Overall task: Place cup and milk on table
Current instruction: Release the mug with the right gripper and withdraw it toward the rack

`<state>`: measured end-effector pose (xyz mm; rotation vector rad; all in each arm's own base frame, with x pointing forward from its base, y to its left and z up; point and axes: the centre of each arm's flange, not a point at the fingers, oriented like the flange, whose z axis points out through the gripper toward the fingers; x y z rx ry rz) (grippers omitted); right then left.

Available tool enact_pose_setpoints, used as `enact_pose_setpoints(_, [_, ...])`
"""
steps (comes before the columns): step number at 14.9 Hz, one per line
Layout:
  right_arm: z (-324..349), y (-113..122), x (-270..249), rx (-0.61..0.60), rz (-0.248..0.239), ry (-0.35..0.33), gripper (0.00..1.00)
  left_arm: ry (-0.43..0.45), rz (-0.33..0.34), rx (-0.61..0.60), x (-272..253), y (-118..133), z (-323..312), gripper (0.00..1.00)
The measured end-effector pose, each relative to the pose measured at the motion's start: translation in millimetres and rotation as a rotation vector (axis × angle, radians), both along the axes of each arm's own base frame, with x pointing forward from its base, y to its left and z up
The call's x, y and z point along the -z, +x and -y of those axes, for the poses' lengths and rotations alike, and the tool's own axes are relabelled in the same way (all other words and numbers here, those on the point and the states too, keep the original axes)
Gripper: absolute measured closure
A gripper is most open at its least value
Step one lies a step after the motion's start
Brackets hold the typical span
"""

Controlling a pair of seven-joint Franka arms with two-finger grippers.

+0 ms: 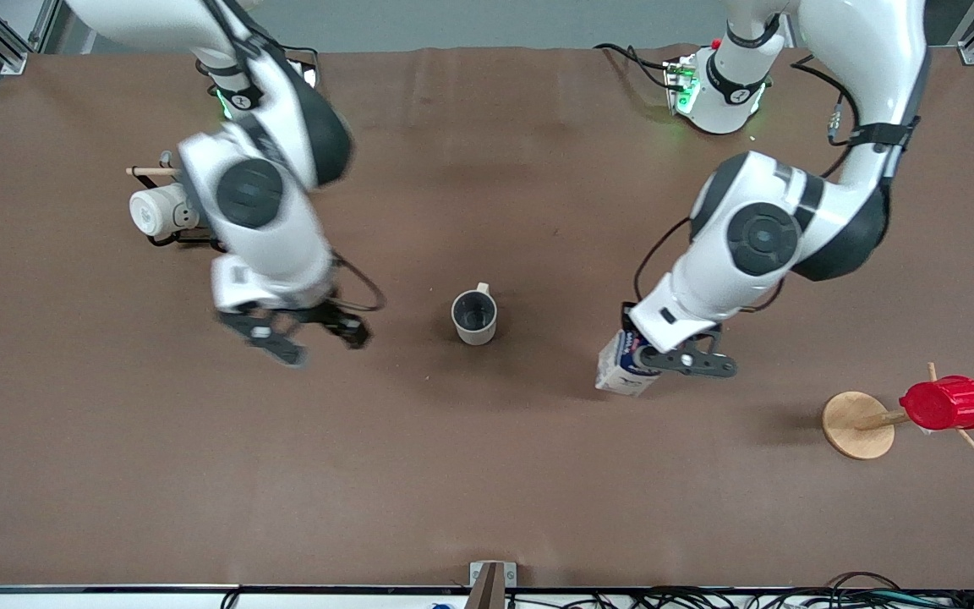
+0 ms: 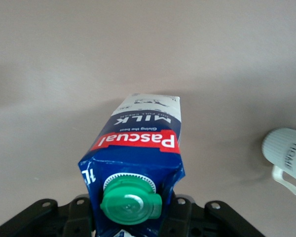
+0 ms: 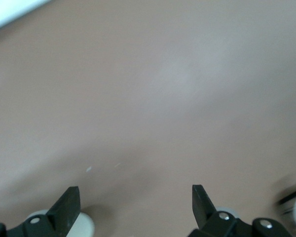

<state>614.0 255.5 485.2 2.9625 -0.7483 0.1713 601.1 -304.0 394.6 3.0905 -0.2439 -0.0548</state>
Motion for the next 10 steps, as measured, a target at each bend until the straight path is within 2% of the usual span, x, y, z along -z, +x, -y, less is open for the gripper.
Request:
enact_pose_setpoints(2, [46.1,-2.8,-38.7,-0.068,-0.005,-0.037,0.0,0.005,-0.018,-0.015,8.5,-16.0,36.9,0.6])
enact_pose_setpoints(4, [86.5,-7.0,-63.1,-0.132,-0.034,-0.051,0.0,0.017,-0.045,-0.032,16.8,-29.5,72.1,0.6])
enact_pose_setpoints(7, [166.2,-17.6,-103.1,-0.233,-0.075,-0.013,0.0,0.031,-0.065,-0.04,29.4,-40.0,100.3,0.6])
enact_pose_setpoints(10, [236.7,-40.9,-143.1,-0.319,-0.082,0.039,0.0,0.044,-0.079,-0.055,33.7,-41.1,101.2,0.6])
